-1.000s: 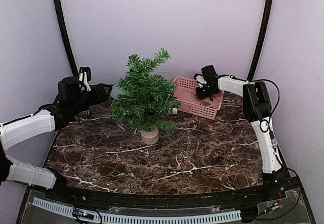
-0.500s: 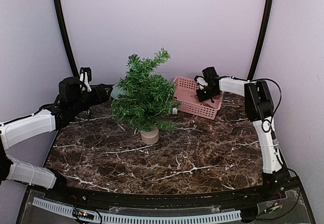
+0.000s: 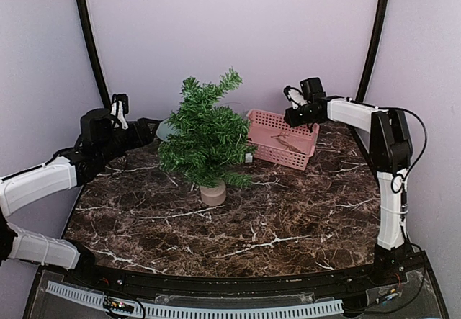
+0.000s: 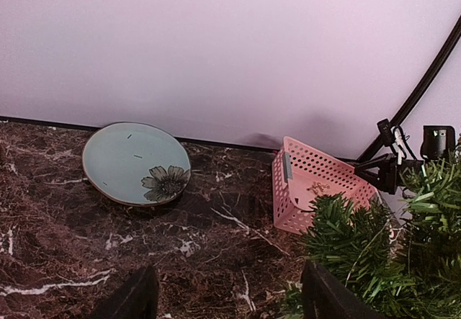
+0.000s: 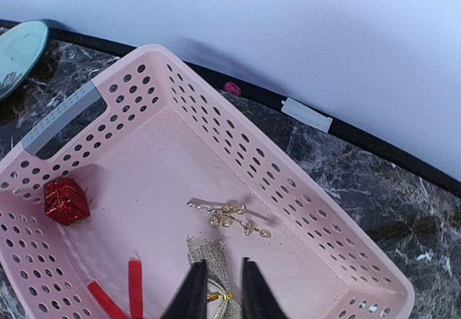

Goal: Decorate the small christmas tree

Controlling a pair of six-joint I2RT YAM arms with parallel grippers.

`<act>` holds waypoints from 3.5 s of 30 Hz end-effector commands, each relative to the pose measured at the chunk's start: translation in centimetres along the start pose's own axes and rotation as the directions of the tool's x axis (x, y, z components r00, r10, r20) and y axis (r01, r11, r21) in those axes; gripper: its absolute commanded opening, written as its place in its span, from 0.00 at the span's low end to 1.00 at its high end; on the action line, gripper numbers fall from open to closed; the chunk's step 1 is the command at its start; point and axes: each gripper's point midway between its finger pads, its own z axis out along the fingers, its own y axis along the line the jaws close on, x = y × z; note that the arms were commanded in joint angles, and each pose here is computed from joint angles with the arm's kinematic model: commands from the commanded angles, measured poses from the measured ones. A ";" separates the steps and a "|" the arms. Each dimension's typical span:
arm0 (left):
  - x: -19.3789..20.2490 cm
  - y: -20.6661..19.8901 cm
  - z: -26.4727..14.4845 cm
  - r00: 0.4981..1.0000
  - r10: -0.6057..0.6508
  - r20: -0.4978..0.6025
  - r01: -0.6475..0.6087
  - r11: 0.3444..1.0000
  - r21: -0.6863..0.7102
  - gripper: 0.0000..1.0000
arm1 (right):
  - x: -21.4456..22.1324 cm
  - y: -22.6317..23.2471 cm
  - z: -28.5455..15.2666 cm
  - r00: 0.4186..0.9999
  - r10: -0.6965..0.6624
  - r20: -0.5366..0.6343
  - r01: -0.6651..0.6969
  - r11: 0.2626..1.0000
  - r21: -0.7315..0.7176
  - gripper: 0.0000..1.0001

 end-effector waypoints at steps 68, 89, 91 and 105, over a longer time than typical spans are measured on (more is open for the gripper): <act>-1.2 -0.9 -0.4 0.999 0.011 0.052 -0.013 0.998 0.055 0.70 | 15.3 4.6 -14.1 0.952 0.061 -0.299 -0.062 0.998 0.007 0.60; -1.4 -1.2 0.2 0.999 0.013 0.049 -0.016 0.998 0.066 0.70 | 18.7 5.1 -7.7 0.918 0.015 -0.396 -0.046 0.997 -0.069 0.40; -1.4 -1.2 0.2 0.999 0.014 0.048 -0.017 0.998 0.067 0.70 | 18.7 4.9 -7.4 0.918 0.018 -0.395 -0.049 0.996 -0.069 0.47; -1.4 -1.0 -0.2 0.998 0.017 0.058 -0.020 0.998 0.060 0.70 | 19.1 5.7 -6.1 0.918 -0.010 -0.397 -0.044 0.991 -0.127 0.45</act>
